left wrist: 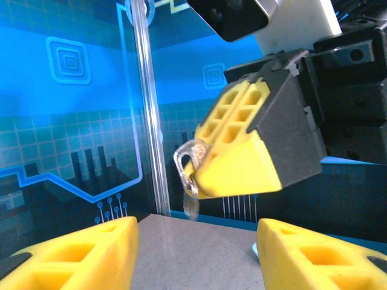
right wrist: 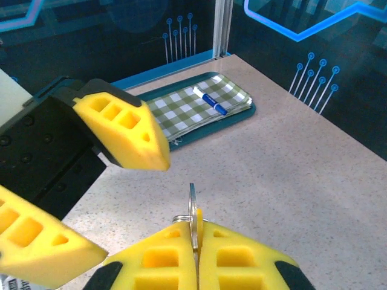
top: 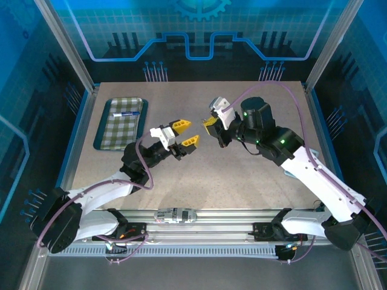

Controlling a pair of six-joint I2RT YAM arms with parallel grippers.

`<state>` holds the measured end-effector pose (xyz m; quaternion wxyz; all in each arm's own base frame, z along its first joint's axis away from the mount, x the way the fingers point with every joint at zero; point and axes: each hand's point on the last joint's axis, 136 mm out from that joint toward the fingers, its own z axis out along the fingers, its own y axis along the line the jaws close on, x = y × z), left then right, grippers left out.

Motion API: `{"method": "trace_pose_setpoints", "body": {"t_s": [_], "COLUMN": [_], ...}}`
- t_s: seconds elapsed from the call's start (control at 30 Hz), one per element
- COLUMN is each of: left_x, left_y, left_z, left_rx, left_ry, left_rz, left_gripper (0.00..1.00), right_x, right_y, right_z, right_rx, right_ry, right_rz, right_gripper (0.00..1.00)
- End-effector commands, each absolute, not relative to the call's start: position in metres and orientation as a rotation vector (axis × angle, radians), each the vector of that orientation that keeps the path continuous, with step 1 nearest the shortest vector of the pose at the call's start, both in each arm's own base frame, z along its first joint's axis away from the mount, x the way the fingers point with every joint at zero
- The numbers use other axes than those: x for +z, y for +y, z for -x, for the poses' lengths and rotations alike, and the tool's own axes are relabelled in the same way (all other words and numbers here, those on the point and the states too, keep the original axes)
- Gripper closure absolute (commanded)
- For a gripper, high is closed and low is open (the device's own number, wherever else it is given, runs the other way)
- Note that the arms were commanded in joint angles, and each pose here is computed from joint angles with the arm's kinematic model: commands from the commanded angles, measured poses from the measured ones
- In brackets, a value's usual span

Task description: Remove the keys from the keyring

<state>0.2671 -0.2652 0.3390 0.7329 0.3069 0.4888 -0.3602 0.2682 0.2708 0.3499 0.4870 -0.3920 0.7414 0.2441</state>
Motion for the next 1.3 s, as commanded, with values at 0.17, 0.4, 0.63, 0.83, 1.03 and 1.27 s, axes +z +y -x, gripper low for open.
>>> {"method": "trace_pose_setpoints", "body": {"t_s": [0.17, 0.4, 0.63, 0.83, 1.03, 1.27], "left_x": [0.338, 0.342, 0.352, 0.362, 0.365, 0.363], "left_y": [-0.262, -0.27, -0.278, -0.282, -0.285, -0.285], "left_z": [-0.268, -0.262, -0.264, -0.265, -0.267, -0.266], "left_rx": [-0.791, -0.794, -0.807, -0.82, -0.824, -0.832], "left_ry": [1.025, 0.923, 0.885, 0.861, 0.85, 0.86], "left_rz": [-0.657, -0.703, -0.727, -0.734, -0.741, -0.747], "left_gripper": [0.45, 0.49, 0.51, 0.51, 0.69, 0.93], "right_x": [0.367, 0.373, 0.375, 0.375, 0.375, 0.375], "right_y": [0.274, 0.279, 0.282, 0.285, 0.286, 0.283], "right_z": [-0.258, -0.253, -0.25, -0.25, -0.249, -0.249], "right_rx": [0.693, 0.765, 0.812, 0.84, 0.853, 0.852], "right_ry": [1.784, 1.768, 1.766, 1.762, 1.763, 1.764], "right_rz": [0.96, 0.954, 0.958, 0.964, 0.964, 0.962], "right_gripper": [1.0, 1.0, 1.0, 1.0, 1.0, 1.0]}}
